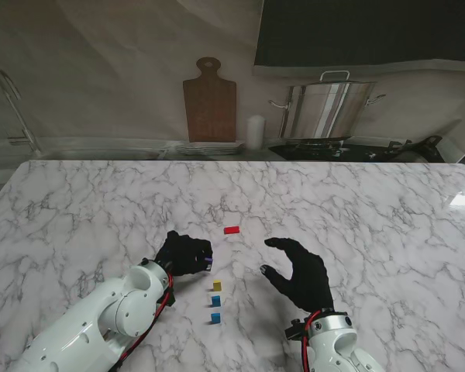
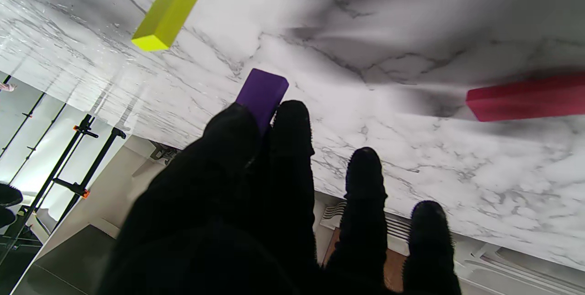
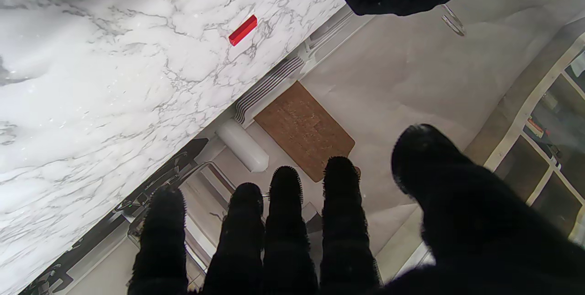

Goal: Arrange dominoes in a row

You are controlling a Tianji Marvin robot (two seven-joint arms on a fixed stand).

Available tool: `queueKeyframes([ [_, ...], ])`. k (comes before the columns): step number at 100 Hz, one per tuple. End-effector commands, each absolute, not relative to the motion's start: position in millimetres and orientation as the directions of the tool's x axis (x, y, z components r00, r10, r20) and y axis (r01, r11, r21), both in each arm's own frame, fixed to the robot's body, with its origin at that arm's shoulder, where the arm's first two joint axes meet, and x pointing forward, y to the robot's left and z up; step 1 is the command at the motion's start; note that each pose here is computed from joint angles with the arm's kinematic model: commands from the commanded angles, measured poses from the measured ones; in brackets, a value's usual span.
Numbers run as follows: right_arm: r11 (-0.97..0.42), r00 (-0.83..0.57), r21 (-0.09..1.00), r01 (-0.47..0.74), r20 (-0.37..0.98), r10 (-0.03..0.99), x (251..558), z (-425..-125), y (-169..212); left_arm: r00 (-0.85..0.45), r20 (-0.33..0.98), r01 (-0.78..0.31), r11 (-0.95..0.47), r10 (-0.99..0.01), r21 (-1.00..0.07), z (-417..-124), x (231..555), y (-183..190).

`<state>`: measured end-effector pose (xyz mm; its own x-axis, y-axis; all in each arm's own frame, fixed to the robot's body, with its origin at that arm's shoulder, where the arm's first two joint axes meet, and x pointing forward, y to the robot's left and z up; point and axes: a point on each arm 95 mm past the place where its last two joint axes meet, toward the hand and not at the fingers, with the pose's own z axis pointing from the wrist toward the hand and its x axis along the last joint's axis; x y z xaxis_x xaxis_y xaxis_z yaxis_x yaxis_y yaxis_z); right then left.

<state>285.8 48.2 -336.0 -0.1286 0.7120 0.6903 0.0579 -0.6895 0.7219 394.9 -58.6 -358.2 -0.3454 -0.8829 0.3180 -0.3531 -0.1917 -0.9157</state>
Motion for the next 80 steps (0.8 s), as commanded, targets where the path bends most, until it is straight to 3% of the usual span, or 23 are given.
queueKeyframes([
  [1, -0.691, -0.123, 0.721, 0.062, 0.692, 0.711, 285.0, -337.8, 48.0, -0.337, 0.333, -0.368, -0.202, -0.881, -0.908, -366.7, 393.2, -64.7],
  [80, -0.689, -0.120, 0.722, 0.063, 0.691, 0.713, 284.9, -338.6, 47.2, -0.298, 0.397, -0.376, -0.276, -0.868, -0.885, -391.6, 397.4, -78.9],
])
